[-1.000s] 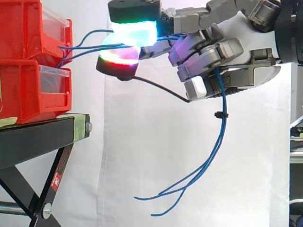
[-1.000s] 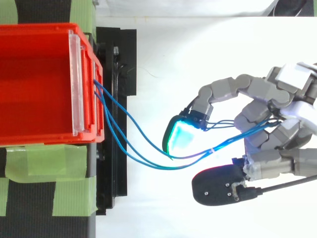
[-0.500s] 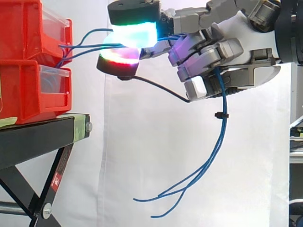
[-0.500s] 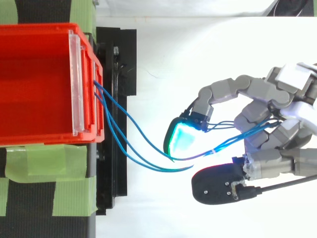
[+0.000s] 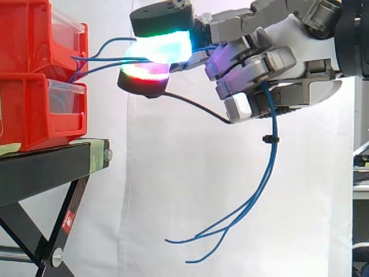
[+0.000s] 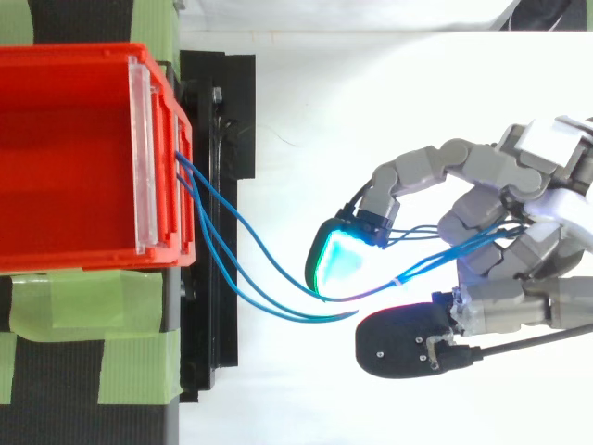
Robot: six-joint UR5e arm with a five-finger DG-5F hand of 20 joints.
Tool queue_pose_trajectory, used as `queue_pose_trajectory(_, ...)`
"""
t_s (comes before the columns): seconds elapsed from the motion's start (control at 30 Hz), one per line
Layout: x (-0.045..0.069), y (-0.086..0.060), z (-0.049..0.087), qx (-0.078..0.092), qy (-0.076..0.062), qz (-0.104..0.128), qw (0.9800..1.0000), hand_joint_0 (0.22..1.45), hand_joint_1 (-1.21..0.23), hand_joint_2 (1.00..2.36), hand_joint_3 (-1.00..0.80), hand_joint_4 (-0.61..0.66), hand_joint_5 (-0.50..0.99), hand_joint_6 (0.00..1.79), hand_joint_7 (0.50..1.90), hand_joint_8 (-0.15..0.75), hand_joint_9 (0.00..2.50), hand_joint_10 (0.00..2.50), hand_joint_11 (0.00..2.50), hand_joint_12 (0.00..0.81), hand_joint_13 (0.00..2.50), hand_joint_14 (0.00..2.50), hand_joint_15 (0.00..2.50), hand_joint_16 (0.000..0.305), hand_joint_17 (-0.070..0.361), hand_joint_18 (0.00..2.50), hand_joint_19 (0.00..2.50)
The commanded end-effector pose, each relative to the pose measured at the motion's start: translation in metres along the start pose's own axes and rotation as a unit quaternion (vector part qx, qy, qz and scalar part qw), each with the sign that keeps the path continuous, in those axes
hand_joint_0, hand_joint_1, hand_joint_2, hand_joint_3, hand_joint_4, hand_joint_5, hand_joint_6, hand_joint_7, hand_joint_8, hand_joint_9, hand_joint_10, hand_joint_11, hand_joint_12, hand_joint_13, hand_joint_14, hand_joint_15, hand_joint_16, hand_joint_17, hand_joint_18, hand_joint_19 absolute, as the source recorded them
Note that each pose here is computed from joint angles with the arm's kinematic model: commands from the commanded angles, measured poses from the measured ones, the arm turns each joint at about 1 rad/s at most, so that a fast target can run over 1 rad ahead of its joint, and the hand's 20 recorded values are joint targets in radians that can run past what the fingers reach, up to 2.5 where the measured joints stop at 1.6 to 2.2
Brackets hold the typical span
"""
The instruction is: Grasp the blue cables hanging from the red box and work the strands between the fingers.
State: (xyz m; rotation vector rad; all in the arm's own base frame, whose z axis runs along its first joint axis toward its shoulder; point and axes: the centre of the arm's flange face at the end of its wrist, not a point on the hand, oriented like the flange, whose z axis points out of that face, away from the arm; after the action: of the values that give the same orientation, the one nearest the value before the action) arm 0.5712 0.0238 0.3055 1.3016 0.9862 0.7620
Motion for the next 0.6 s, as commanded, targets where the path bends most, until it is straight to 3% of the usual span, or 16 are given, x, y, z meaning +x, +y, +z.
queue_pose_trajectory(0.0, 0.0003, 0.0002, 0.0, 0.0, 0.0, 0.0, 1.0, 1.23, -0.7, 1.01, -0.09, 0.21, 0.2, 0.85, 0.93, 0.492, 1.27, 2.5, 2.46, 0.646, 1.79, 2.5, 1.41, 0.248, 0.186, 2.42, 0.51)
queue_pose_trajectory(0.13, 0.0003, 0.0002, 0.0, 0.0, 0.0, 0.0, 1.0, 1.24, -0.71, 1.01, -0.12, 0.2, 0.21, 0.79, 0.96, 0.492, 1.27, 2.5, 2.46, 0.646, 1.79, 2.5, 1.41, 0.248, 0.186, 2.42, 0.51)
queue_pose_trajectory(0.3, -0.0007, -0.0006, 0.0001, 0.0, 0.0, 0.0, 1.0, 1.32, -0.71, 1.0, 0.18, 0.14, 0.26, 0.7, 1.0, 0.492, 1.27, 2.5, 2.46, 0.646, 1.79, 2.5, 1.41, 0.248, 0.186, 2.42, 0.51)
queue_pose_trajectory(0.43, 0.0003, 0.0002, 0.0, 0.0, 0.0, 0.0, 1.0, 1.34, -0.72, 1.0, 0.16, 0.11, 0.26, 0.63, 1.04, 0.492, 1.27, 2.5, 2.46, 0.646, 1.79, 2.5, 1.41, 0.248, 0.186, 2.42, 0.51)
queue_pose_trajectory(0.57, 0.0003, 0.0002, 0.0, 0.0, 0.0, 0.0, 1.0, 1.27, -0.75, 1.01, 0.1, 0.14, 0.24, 0.58, 1.05, 0.492, 1.27, 2.5, 2.46, 0.646, 1.79, 2.5, 1.41, 0.248, 0.186, 2.42, 0.51)
